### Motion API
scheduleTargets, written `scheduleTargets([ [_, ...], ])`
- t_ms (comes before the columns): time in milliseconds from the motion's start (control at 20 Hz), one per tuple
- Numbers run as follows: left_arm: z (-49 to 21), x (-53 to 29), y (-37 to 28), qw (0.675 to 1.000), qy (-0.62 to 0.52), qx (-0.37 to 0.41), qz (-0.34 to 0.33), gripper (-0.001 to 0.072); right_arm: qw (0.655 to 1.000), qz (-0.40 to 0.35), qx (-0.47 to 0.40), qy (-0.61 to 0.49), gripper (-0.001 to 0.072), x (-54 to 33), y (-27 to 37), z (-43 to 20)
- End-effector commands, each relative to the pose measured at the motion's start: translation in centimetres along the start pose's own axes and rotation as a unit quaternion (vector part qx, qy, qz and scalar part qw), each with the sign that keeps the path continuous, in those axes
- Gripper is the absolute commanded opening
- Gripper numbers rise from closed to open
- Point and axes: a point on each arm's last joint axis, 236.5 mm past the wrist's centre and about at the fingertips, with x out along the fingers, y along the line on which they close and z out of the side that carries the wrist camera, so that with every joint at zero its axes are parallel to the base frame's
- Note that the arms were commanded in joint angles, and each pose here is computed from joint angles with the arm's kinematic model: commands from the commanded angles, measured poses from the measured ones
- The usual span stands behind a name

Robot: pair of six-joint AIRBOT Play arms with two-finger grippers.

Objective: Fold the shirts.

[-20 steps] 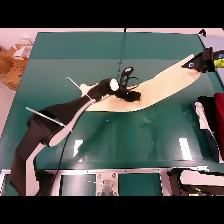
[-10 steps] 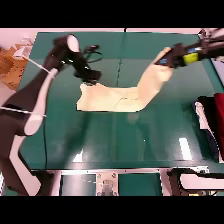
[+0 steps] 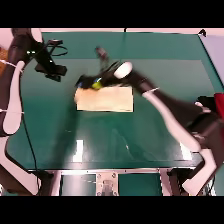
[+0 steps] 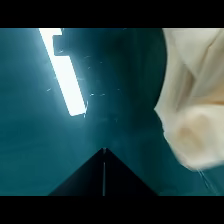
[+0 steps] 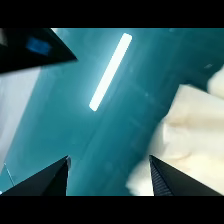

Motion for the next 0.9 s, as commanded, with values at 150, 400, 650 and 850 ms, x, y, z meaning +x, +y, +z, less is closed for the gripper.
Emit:
scheduleTargets([
  [150, -1.9, -0.5, 6.0, 0.999, 0.013, -0.047, 0.010, 0.0027, 0.999, -0.028, 0.029, -0.020, 0.0557, -4.0, -5.8, 4.3],
  [400, -2.2, -0.6, 7.2, 0.998, 0.012, -0.060, 0.012, 0.0027, 0.987, -0.104, 0.122, -0.022, 0.0557, -20.1, -18.0, 7.7],
  [650, -1.8, -0.6, 7.3, 0.998, 0.003, -0.066, 0.013, 0.0026, 0.961, -0.131, 0.240, 0.046, 0.0557, -22.3, -26.6, -1.1],
  [850, -1.5, -0.6, 7.2, 0.997, -0.001, -0.074, 0.011, 0.0026, 0.960, -0.107, 0.252, 0.054, 0.0557, -16.7, -25.8, -5.0],
])
